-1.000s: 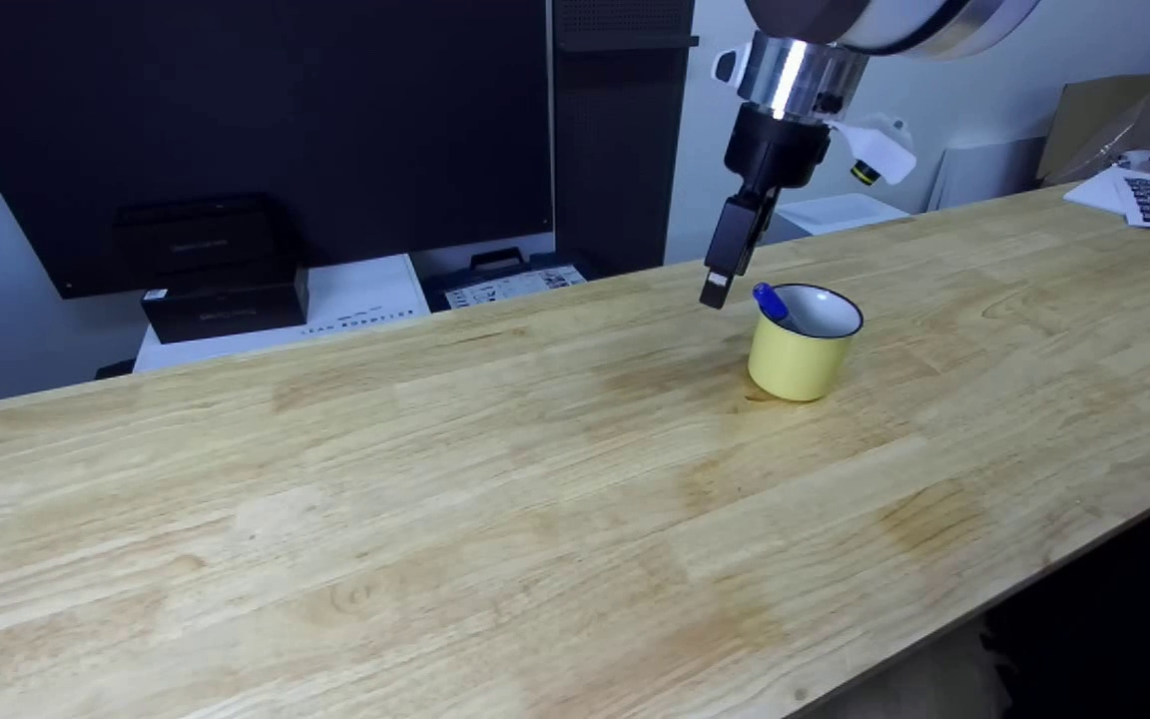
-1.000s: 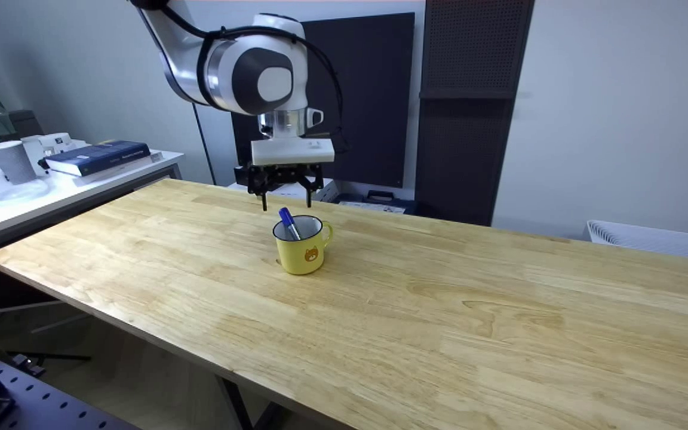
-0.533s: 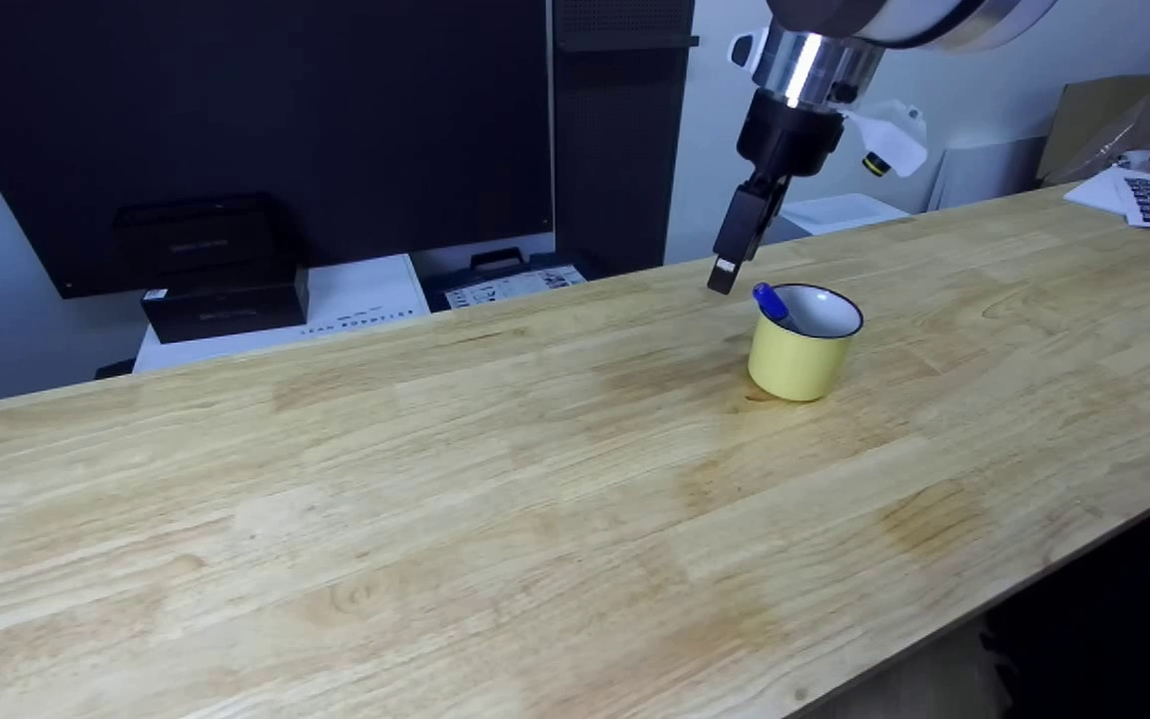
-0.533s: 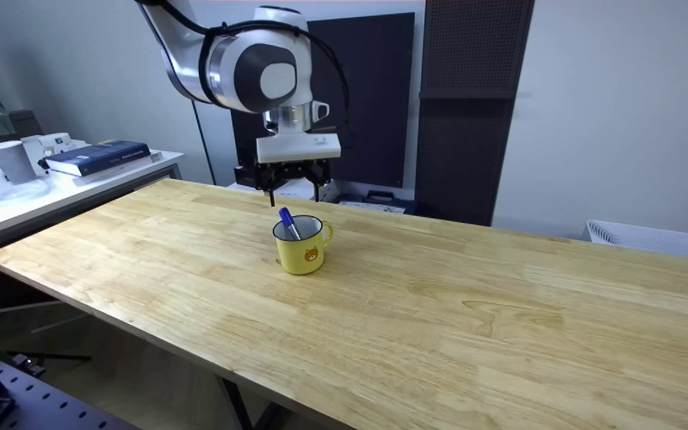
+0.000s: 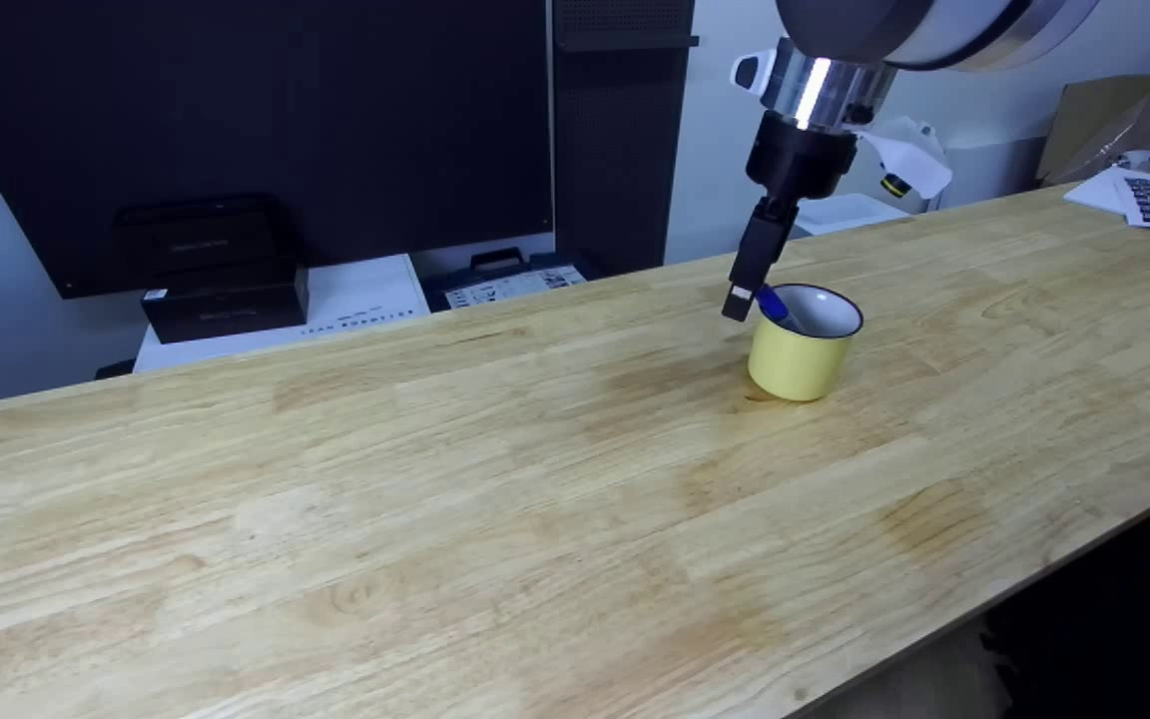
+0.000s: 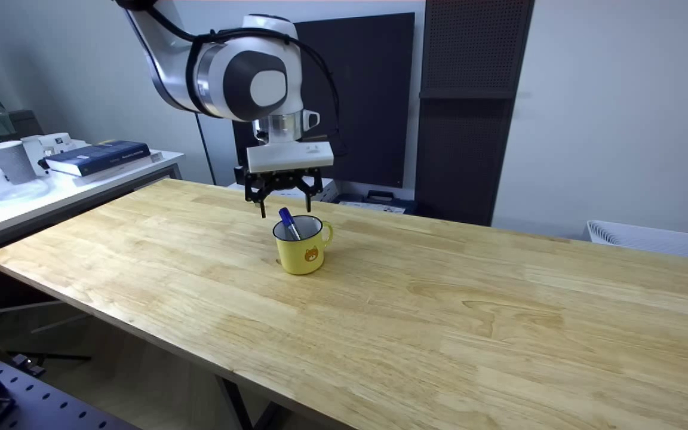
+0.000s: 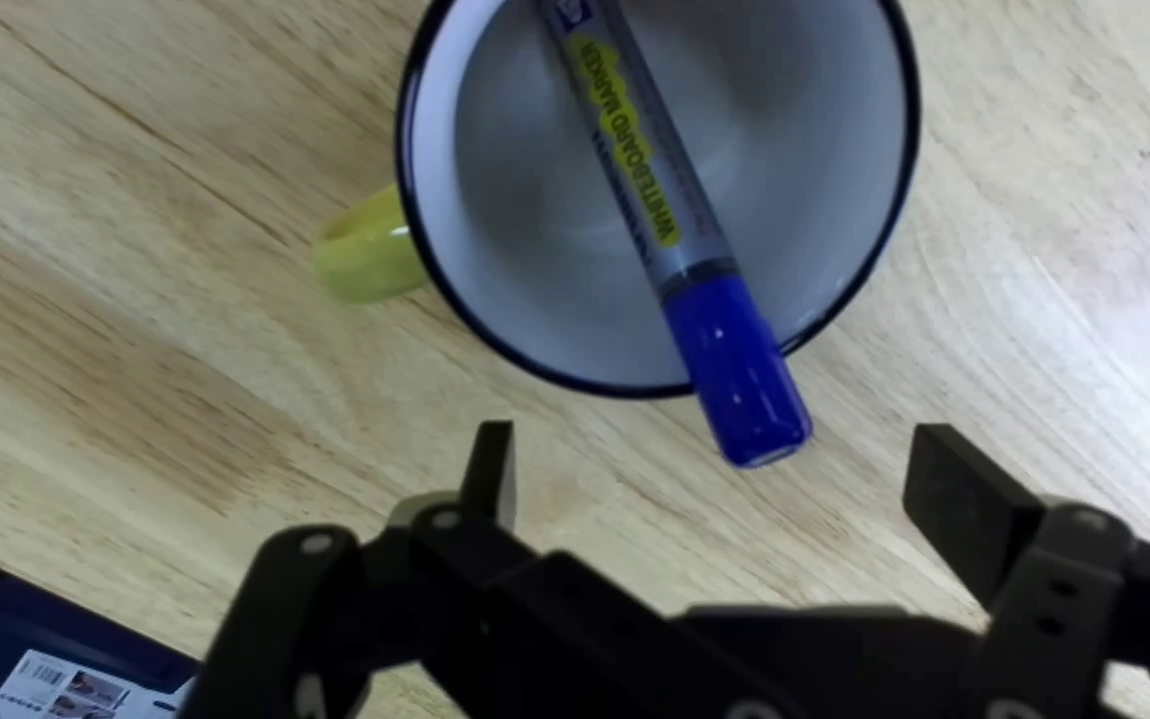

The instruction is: Take the marker from the cup and put it on the table

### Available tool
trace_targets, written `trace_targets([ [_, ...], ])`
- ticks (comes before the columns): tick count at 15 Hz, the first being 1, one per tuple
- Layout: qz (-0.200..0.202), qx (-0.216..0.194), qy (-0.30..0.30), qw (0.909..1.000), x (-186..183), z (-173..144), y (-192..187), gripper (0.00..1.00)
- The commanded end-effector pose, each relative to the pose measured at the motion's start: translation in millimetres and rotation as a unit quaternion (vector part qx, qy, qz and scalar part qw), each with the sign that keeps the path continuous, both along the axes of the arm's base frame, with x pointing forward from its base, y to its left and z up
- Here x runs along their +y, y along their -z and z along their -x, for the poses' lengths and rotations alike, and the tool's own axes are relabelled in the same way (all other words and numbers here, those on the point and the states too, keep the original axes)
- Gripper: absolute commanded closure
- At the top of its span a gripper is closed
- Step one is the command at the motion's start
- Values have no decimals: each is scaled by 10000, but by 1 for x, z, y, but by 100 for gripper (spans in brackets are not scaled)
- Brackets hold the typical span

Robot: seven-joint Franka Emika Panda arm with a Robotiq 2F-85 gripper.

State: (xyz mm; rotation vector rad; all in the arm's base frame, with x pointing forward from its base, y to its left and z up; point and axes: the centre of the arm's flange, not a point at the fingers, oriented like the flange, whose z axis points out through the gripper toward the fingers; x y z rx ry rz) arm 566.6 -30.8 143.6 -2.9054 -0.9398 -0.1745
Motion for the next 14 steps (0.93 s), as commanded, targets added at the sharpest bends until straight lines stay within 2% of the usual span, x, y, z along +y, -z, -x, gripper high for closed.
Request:
trace_targets([
  [1, 52, -238, -92, 9997, 0, 16, -16, 25],
  [4, 62, -383, -84, 9992, -1, 18, -23, 48],
  [11, 86, -492, 20, 9988, -12, 34, -36, 95],
  [12, 76, -487, 41, 9988, -15, 38, -36, 100],
  [14, 55, -506, 76, 9987, -17, 42, -38, 96],
])
